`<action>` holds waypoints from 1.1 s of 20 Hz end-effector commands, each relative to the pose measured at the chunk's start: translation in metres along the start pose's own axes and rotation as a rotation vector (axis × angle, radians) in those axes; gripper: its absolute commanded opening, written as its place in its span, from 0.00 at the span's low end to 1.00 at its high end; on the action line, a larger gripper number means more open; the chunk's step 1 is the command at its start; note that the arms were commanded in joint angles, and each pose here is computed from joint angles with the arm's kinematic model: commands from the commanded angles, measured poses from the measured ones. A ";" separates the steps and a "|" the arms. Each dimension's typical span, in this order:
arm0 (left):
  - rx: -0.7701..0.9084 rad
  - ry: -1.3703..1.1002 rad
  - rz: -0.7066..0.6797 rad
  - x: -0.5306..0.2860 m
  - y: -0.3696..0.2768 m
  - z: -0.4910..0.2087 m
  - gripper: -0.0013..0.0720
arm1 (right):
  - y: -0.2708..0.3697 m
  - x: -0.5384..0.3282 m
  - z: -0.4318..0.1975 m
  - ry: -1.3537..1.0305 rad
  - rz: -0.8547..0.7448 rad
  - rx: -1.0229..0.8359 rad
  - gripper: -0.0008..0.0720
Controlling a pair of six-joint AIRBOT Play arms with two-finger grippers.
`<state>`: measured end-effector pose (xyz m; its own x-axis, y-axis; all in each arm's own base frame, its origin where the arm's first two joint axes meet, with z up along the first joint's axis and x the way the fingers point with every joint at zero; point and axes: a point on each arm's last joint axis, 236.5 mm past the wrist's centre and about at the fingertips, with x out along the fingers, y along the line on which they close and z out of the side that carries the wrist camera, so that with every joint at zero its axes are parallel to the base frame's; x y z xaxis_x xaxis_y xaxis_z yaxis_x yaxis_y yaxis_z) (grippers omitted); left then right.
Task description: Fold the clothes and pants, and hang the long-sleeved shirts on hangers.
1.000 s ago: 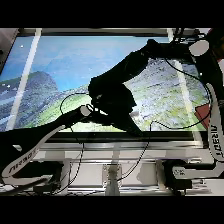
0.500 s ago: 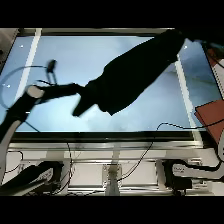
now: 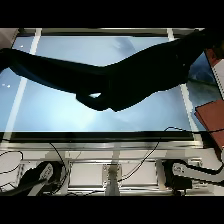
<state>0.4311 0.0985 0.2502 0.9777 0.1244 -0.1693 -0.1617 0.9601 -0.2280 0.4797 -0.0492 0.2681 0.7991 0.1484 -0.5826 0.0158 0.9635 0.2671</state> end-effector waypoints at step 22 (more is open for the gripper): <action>0.169 -0.373 0.141 0.086 0.010 0.062 0.06 | -0.082 0.065 0.028 -0.394 -0.174 0.076 0.06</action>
<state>0.5181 0.1332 0.2690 0.9476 0.3004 0.1084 -0.2957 0.9536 -0.0573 0.5387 -0.1132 0.2078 0.9161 -0.0777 -0.3933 0.1939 0.9445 0.2651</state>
